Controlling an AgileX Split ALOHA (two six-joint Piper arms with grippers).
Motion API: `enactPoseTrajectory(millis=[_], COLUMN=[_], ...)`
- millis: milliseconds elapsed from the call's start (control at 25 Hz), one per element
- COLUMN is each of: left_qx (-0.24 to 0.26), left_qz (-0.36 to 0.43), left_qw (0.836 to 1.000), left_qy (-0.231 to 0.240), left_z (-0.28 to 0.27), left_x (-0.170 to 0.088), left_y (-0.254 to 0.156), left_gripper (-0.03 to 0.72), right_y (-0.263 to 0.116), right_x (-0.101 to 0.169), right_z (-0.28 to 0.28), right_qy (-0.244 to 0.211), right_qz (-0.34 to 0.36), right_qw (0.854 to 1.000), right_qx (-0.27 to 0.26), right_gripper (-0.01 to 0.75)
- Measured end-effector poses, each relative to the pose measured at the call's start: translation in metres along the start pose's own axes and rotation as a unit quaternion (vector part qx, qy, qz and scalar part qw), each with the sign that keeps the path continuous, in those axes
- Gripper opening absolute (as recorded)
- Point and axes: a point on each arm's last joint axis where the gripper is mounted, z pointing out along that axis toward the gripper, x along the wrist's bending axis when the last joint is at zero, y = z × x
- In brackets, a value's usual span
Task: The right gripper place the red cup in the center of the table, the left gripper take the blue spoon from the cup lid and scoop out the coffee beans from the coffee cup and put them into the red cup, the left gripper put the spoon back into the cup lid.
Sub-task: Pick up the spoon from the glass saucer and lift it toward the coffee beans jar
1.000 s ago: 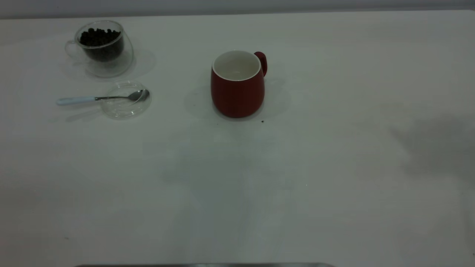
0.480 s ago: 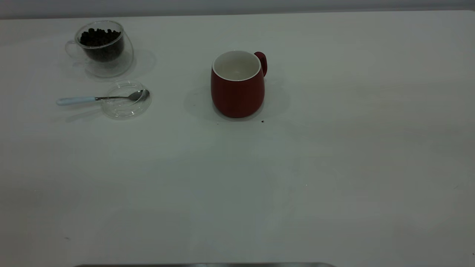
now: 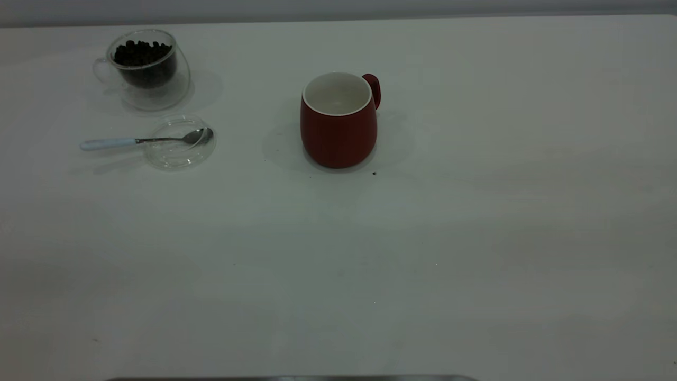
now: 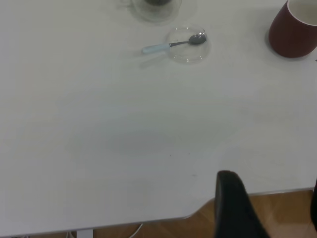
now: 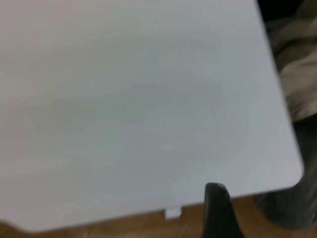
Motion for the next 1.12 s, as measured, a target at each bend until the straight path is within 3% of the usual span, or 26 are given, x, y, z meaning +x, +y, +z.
enactPoseTrajectory(millis=[400,840,1120], left_qx=[0.000,0.000,0.000], left_qz=[0.000,0.000,0.000], left_qw=[1.000,1.000,1.000], left_qy=[0.000,0.000,0.000], left_z=[0.000,0.000,0.000], left_x=[0.000,0.000,0.000], left_y=[0.000,0.000,0.000], left_gripper=[0.433,0.433,0.433], right_y=[-0.018,-0.021,-0.021], right_x=[-0.007,-0.007,-0.001], right_z=[-0.023,-0.020,-0.020], right_qy=[-0.001,-0.023,0.008], right_qz=[0.015,0.009,-0.039], right_qw=[0.993,0.994,0.994], right_qx=[-0.117,-0.105,-0.102], right_gripper=[0.496,0.496,0.470])
